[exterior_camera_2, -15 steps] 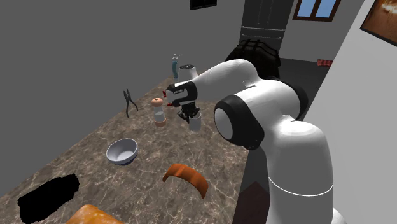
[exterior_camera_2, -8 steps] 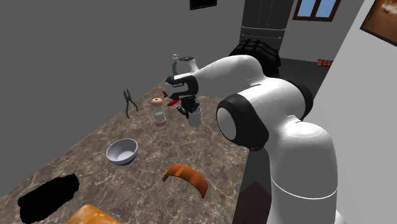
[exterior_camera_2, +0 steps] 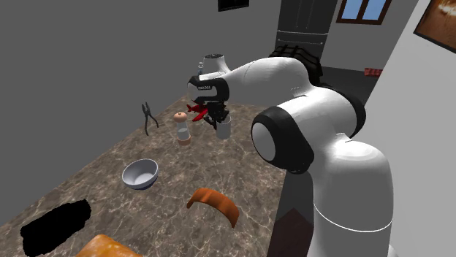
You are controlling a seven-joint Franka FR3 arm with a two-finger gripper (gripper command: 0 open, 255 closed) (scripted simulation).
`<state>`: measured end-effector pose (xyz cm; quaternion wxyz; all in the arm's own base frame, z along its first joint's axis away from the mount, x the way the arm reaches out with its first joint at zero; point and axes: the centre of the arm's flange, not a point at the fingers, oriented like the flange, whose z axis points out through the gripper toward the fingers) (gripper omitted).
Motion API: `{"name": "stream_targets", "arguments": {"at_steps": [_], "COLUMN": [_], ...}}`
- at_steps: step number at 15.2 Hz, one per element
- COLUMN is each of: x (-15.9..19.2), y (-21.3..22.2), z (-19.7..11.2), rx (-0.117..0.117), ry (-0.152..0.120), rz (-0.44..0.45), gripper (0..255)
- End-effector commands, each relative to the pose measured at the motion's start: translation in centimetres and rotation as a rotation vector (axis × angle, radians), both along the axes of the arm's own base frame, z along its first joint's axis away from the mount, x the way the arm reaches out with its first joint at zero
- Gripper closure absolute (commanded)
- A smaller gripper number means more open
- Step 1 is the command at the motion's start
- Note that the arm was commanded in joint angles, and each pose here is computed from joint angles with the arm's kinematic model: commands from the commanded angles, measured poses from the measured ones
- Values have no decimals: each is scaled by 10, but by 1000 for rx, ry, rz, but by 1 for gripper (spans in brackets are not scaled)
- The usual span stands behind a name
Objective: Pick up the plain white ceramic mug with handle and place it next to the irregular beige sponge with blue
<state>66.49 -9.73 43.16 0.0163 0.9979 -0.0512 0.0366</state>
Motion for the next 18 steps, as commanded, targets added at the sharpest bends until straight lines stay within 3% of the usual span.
{"name": "stream_targets", "arguments": {"at_steps": [1,18], "x": [0,-4], "y": [0,12], "z": [11,91], "rx": [0,0], "ry": [0,0], "rz": [0,0], "gripper": [255,255]}}
